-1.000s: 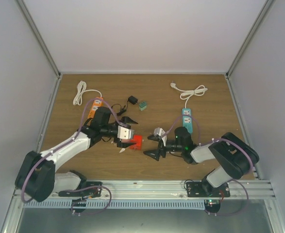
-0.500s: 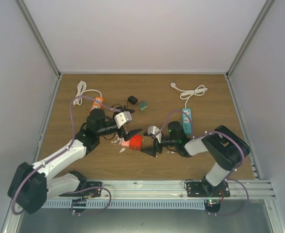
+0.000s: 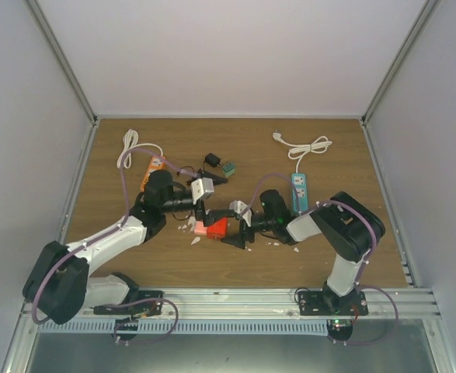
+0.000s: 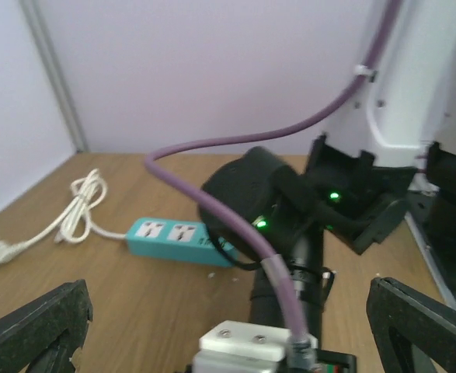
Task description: Insert the plug
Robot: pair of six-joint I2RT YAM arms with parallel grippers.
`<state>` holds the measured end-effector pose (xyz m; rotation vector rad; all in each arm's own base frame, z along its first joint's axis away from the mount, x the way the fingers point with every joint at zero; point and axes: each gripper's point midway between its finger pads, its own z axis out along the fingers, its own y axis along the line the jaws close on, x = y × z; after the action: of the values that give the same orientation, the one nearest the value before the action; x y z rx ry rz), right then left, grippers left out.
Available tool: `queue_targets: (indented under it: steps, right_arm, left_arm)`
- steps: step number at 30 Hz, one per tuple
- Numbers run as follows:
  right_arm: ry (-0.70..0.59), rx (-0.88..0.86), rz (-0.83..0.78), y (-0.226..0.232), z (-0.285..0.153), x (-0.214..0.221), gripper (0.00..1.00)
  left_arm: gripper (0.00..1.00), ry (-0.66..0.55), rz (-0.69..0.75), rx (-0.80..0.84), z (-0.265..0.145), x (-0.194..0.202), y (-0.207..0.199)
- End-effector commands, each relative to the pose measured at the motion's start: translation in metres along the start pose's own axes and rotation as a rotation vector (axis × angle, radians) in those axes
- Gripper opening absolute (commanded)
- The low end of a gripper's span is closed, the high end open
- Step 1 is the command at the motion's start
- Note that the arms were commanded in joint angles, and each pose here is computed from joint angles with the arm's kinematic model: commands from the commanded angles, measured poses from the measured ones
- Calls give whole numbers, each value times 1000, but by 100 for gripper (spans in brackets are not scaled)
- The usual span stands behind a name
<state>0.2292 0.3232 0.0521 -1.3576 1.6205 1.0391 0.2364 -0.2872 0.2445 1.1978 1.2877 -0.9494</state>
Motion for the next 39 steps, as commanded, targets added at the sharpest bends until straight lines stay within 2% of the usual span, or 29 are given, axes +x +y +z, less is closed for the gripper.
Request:
queue_targets:
  steps: [1, 3, 5, 8, 11, 12, 17, 20, 23, 25, 26, 31, 39]
  right_arm:
    - [3, -15, -37, 1, 5, -1, 100]
    - [11, -16, -39, 0, 6, 0, 100]
    - [19, -17, -40, -1, 7, 0, 100]
    - [18, -26, -44, -3, 9, -1, 97]
    - [18, -36, -38, -4, 13, 0, 93]
    - [18, -38, -35, -5, 14, 0, 92]
    - [25, -19, -9, -10, 16, 2, 82]
    - [27, 28, 16, -14, 14, 4, 73]
    - [32, 111, 60, -24, 11, 7, 56]
    - [22, 158, 84, -30, 9, 6, 43]
    - [13, 174, 94, -31, 8, 6, 39]
    - [-7, 244, 118, -34, 7, 1, 36]
    - [9, 303, 127, -39, 10, 4, 38]
  left_arm:
    - [99, -116, 61, -217, -9, -29, 32]
    - [99, -192, 72, -412, -34, -37, 46]
    - [99, -213, 55, -581, -57, -41, 61]
    - [99, -200, 23, -696, -71, -42, 76]
    - [99, -166, -243, -880, -85, -20, 114]
    - [99, -163, -288, -926, -91, -18, 127]
    - [99, -166, -412, -943, -96, -10, 150]
    - [99, -172, -415, -1052, -113, 3, 152]
    - [99, -160, -430, -1132, -129, 21, 148]
    - [99, -106, -455, -1148, -129, 36, 149]
    - [99, -77, -474, -1153, -127, 43, 150]
    - [99, 65, -559, -1214, -118, 71, 157]
    - [99, 220, -540, -1180, -85, 87, 155]
